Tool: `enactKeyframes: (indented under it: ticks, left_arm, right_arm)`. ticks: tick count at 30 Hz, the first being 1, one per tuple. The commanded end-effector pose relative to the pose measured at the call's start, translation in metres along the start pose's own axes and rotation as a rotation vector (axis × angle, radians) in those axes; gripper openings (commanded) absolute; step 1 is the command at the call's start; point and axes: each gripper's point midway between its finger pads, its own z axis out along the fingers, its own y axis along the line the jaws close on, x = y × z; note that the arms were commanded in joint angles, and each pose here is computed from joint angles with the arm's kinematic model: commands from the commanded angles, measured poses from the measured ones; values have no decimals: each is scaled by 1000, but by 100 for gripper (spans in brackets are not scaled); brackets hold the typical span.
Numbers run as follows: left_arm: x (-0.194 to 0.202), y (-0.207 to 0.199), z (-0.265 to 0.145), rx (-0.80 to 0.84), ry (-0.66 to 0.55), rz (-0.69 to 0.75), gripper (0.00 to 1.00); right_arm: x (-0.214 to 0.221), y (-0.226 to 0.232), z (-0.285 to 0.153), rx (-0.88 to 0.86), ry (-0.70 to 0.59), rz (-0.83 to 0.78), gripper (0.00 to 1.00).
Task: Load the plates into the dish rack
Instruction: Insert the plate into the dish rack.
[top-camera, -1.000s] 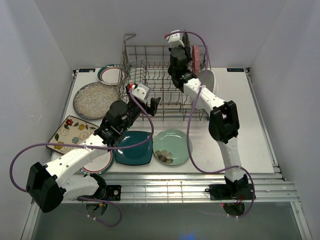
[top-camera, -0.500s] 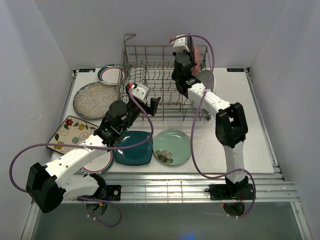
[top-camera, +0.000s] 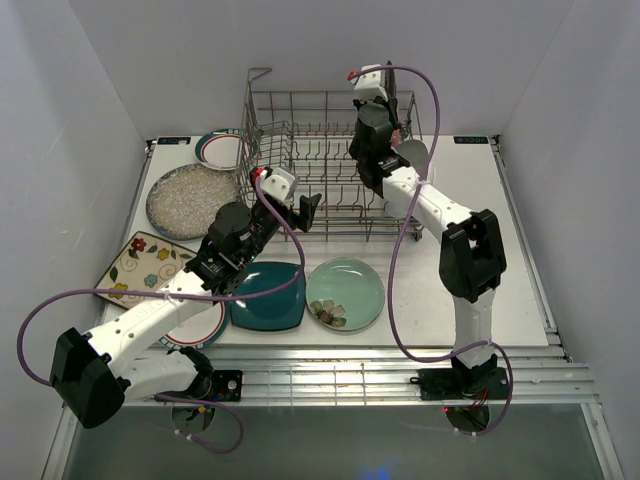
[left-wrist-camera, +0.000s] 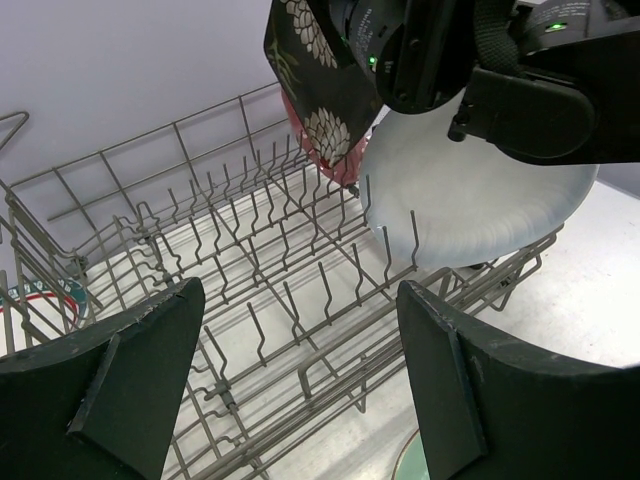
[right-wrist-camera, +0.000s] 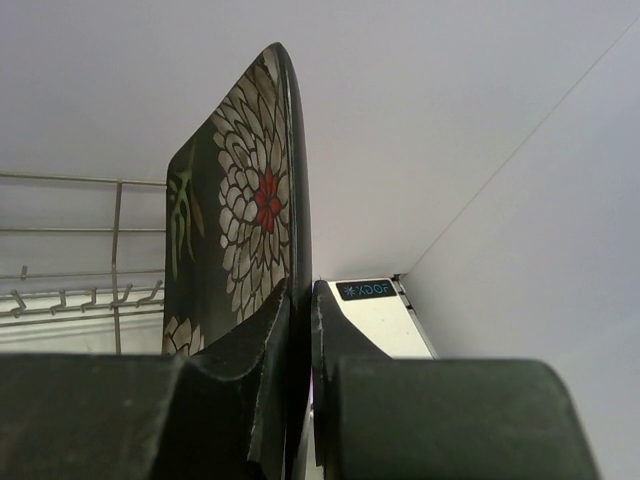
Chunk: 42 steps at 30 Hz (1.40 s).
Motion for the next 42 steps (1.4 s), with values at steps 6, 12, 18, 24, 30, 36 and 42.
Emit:
enactKeyframes:
  ticks: [6, 12, 18, 24, 30, 36, 42]
  left_arm:
    - [-13, 1, -6, 6, -43, -9, 88]
    - [-14, 1, -6, 7, -45, -9, 88]
    - [-14, 0, -6, 12, -46, -9, 88]
    - [-13, 0, -5, 12, -41, -8, 88]
    - [-15, 0, -6, 12, -44, -7, 88]
    - [-15, 0, -6, 15, -43, -7, 88]
    - [-14, -1, -5, 19, -39, -6, 88]
  right_arm:
    - [-73, -23, 18, 106, -146, 173, 8]
    - [-69, -16, 22, 94, -146, 167, 8]
    - [-64, -14, 25, 86, -141, 147, 8]
    - [-59, -8, 29, 71, -136, 127, 8]
    - [-52, 2, 37, 58, -138, 106, 8]
    - [-45, 11, 44, 42, -136, 88, 8]
    - [-28, 19, 53, 39, -116, 55, 8]
